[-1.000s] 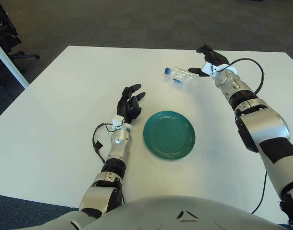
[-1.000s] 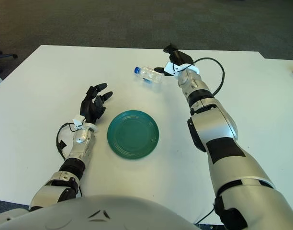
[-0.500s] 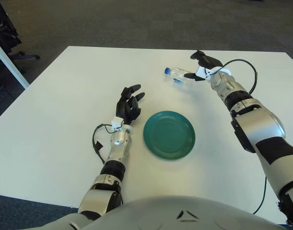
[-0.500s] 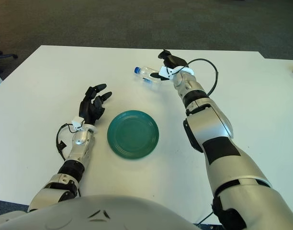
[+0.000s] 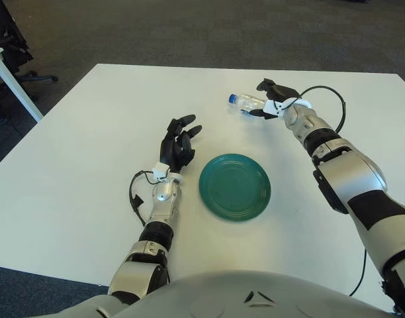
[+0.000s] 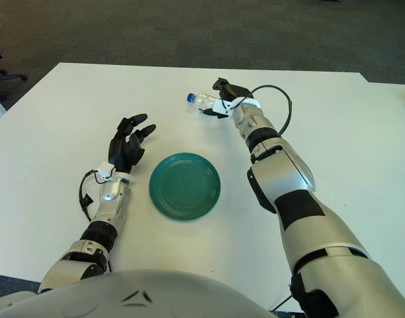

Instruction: Put the bottle into the plate.

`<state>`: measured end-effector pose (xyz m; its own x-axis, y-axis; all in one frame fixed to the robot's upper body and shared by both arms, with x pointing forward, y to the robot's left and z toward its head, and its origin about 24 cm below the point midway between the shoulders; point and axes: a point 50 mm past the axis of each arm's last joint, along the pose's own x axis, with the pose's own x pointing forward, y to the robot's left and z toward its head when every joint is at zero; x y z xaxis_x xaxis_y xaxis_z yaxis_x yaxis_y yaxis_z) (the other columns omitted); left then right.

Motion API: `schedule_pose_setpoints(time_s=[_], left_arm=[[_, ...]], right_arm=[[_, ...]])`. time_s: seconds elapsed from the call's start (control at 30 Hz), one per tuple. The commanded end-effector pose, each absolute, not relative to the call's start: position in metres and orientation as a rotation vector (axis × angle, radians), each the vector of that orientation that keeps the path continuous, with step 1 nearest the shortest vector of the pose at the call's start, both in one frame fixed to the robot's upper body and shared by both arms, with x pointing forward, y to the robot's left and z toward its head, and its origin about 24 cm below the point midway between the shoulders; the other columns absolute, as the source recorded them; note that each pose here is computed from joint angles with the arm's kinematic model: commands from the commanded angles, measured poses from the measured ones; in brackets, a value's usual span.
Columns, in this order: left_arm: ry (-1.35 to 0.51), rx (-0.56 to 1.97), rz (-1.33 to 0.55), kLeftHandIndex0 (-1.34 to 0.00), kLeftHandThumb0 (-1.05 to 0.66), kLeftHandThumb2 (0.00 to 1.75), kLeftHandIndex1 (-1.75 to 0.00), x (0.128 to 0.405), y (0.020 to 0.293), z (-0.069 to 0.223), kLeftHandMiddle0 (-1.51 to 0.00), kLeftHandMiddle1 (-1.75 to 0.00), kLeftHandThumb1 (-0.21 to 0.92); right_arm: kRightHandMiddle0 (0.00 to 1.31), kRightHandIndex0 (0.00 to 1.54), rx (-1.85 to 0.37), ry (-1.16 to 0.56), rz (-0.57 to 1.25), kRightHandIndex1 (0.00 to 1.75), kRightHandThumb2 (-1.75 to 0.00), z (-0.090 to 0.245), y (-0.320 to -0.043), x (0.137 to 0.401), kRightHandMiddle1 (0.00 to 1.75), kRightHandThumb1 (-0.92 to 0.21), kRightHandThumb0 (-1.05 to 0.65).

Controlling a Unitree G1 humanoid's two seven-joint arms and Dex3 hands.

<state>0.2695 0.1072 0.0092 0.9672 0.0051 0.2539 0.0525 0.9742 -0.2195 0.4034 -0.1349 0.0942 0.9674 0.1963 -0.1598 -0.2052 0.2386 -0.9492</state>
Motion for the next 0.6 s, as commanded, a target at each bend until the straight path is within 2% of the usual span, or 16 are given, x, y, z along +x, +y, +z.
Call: schedule_pose_setpoints(time_s=[0.0, 0.57], left_arm=[[-0.078, -0.382, 0.039, -0.43, -0.67, 0.72, -0.93, 0.234, 0.076, -0.027, -0.64, -0.48, 0.92], [-0.071, -0.347, 0.064, -0.45, -0.68, 0.64, -0.98, 0.227, 0.069, -0.022, -0.63, -0.50, 0.92]], right_arm=[[0.00, 0.37, -1.350, 0.089, 0.340, 0.00, -0.43, 0.065, -0.139, 0.392, 0.73, -0.92, -0.94], [0.00, 0.41, -1.339, 0.155, 0.366, 0.02, -0.42, 0.048, -0.145, 0.383, 0.73, -0.92, -0.88]])
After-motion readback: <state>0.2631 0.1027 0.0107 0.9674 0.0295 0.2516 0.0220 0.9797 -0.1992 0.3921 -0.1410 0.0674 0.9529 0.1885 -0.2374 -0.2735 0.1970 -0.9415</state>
